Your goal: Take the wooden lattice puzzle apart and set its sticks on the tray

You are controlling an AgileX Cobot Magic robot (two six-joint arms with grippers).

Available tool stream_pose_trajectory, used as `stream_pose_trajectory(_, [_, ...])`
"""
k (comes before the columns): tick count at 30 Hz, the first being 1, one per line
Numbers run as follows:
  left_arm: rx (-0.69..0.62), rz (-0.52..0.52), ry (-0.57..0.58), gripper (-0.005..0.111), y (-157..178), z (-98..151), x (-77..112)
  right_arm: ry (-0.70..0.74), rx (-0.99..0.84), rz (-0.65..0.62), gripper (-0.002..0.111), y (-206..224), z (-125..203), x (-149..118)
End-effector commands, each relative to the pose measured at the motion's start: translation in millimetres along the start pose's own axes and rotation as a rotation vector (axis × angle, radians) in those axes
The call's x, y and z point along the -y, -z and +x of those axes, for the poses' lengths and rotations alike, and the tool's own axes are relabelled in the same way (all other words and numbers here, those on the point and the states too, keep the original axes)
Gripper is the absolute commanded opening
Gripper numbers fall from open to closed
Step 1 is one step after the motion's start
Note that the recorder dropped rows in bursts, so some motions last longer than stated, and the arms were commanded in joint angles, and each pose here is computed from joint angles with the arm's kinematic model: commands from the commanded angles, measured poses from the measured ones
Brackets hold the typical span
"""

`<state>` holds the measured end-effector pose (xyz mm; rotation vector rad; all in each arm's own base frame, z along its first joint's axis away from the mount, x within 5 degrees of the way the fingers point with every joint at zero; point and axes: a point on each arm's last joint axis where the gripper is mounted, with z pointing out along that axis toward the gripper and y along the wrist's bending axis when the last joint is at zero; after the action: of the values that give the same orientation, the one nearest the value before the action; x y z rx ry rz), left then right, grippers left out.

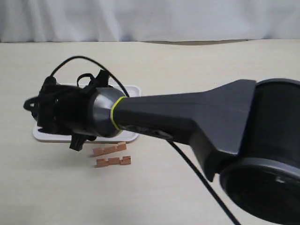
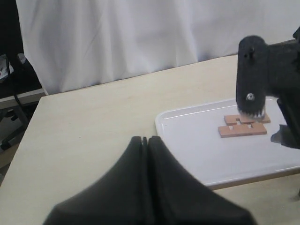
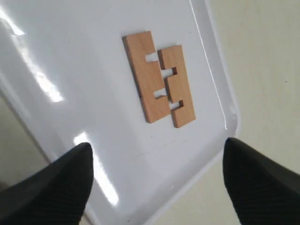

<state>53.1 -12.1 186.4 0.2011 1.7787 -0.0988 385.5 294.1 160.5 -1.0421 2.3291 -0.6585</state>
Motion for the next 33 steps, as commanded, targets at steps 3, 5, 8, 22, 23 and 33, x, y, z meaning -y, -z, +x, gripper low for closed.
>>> stream_pose_trajectory(3, [0.008, -0.012, -0.001, 0.000, -0.1, 0.1, -0.7, 0.046, -0.073, -0.322, 0.072, 47.9, 14.6, 32.5])
stream_pose_trajectory(5, [0.008, -0.012, -0.001, 0.000, -0.1, 0.1, -0.7, 0.069, -0.127, -0.419, 0.072, 52.2, 24.5, 38.3])
stream_pose_trajectory(8, [0.008, -0.012, -0.001, 0.000, -0.1, 0.1, -0.7, 0.077, -0.163, -0.533, 0.072, 49.8, 35.6, 42.3])
stream_pose_trajectory(22, [0.008, -0.012, -0.001, 0.000, -0.1, 0.1, -0.7, 0.225, -0.105, -0.713, 0.072, 12.5, 88.6, 13.8])
stream_pose_trajectory(23, [0.008, -0.012, -0.001, 0.000, -0.1, 0.1, -0.7, 0.225, -0.089, -0.705, 0.072, 10.4, 89.1, 12.3])
stream_pose_trajectory(33, [0.008, -0.012, -0.001, 0.000, -0.1, 0.1, -0.7, 0.200, 0.006, -0.653, 0.062, -1.8, 90.7, 4.3])
